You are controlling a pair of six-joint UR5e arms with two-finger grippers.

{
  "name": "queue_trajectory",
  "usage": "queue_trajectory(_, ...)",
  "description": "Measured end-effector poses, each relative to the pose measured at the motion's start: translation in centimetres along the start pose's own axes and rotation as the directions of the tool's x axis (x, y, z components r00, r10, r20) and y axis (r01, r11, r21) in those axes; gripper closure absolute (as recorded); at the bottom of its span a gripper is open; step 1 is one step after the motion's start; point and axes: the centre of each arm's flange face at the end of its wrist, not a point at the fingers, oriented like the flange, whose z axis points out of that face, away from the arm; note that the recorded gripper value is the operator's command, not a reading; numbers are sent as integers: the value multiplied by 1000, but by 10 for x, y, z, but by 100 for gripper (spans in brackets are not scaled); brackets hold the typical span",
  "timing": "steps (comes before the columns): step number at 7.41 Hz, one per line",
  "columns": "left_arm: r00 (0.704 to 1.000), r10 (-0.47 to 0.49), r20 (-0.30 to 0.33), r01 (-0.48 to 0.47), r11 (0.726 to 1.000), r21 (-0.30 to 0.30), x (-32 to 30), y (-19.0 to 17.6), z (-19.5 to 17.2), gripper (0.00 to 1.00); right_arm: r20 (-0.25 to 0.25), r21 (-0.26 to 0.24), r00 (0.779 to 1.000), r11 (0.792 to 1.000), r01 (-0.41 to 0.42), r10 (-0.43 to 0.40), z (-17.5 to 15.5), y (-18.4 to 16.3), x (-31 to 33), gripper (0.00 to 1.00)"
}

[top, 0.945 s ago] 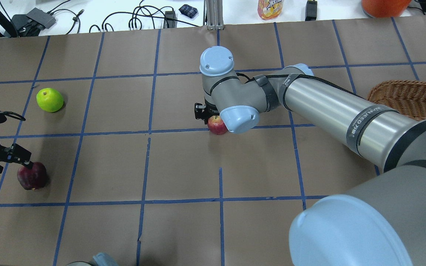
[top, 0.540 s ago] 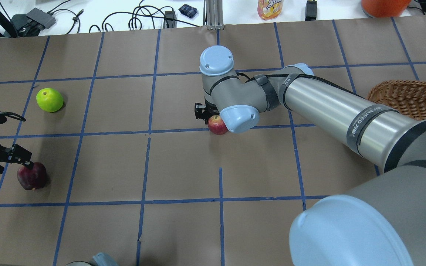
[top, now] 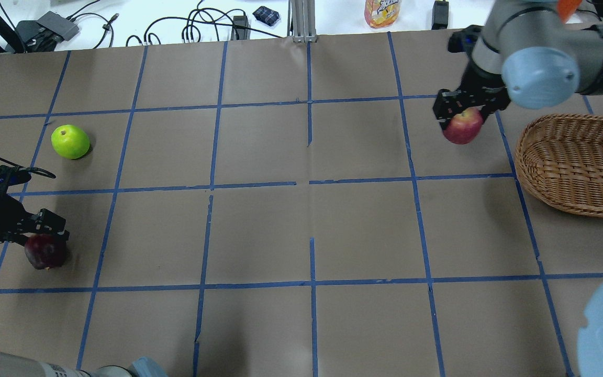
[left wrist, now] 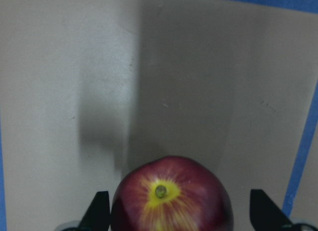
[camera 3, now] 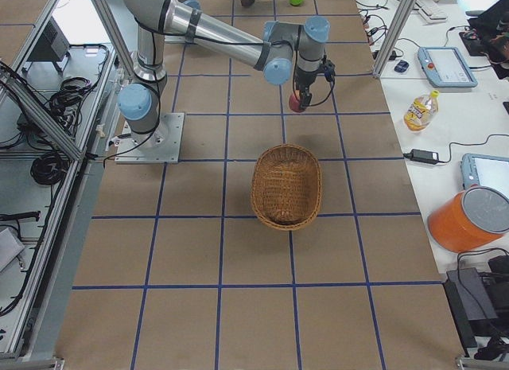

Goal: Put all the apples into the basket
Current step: 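Grasp the red-yellow apple with the right gripper and drop it into the basket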

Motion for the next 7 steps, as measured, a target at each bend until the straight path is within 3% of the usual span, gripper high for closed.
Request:
queue_trajectory(1,1000,4,-2,-4,1000,-3,1,1,3,82,-14,-1,997,998,69,-69,-1,11,60,53)
queue_trajectory(2,1000,11,0,-11,1000,-2,2,2,3,97,-18,11,991,991,130,-130,1,26,121,53)
queue_trajectory(3,1000,15,7,-15,1000,3,4,2,-2,97,-14,51,986,984,169,-168,6,41,179,50)
queue_trajectory(5,999,49,10,-49,998,44,32,-9,-24,97,-6,136,979,970,203,-204,22,68,263,27)
queue_trajectory(6,997,78,5,-78,994,75,83,-27,-35,97,3,148,979,968,201,-204,33,78,286,0)
queue_trajectory(7,995,98,10,-99,990,97,153,-46,-43,97,11,149,980,969,197,-201,39,84,297,0)
